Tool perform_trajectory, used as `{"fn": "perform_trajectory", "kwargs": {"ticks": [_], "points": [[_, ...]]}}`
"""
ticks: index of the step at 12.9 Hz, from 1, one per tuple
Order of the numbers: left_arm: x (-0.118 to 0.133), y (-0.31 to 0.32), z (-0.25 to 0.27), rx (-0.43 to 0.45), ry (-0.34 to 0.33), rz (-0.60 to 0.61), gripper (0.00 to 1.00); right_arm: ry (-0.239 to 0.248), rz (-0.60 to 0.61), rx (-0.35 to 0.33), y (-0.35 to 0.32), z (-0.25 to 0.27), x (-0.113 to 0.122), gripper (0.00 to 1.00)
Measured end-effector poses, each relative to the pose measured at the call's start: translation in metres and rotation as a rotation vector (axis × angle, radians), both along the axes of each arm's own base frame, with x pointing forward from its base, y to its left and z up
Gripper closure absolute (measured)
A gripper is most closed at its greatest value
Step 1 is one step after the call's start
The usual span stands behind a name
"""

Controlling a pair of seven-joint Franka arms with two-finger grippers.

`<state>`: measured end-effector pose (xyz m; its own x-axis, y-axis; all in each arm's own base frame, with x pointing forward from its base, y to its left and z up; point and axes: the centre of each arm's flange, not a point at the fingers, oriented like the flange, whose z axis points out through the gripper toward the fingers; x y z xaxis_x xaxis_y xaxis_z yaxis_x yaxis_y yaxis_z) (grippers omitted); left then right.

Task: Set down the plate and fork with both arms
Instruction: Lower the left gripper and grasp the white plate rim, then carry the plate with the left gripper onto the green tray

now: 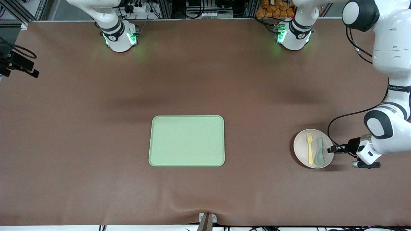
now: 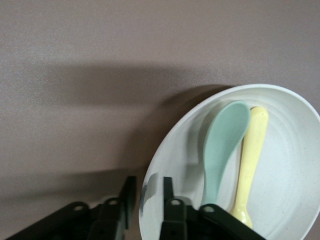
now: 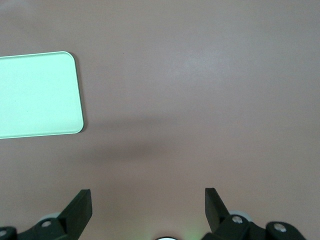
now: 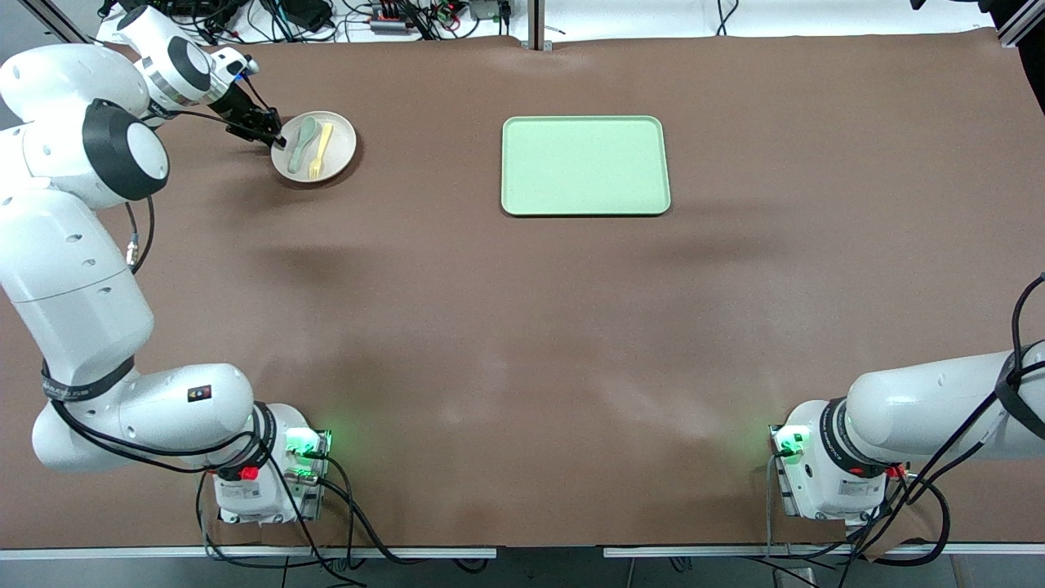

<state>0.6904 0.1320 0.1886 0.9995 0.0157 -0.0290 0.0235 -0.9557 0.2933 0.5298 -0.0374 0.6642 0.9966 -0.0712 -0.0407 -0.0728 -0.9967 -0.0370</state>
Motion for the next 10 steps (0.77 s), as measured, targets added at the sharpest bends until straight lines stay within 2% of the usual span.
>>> {"fn": "perform_trajectory", "kwargs": {"ticks": [1,7,10], "points": [[0.0,0.0,0.0,0.0,0.0,0.0,0.76,0.0,0.0,0.0,0.0,0.0,0.0,0.0],[-0.0003,0.0015,0.0,0.0,0.0,0.002,0.91,0.0,0.0,0.0,-0.0001,0.0,0.0,0.0],[0.0006,0.0009,0.001,-0.001,-0.003,0.0,0.94,0.0,-0.001,0.0,-0.0002,0.0,0.0,0.0]]}}
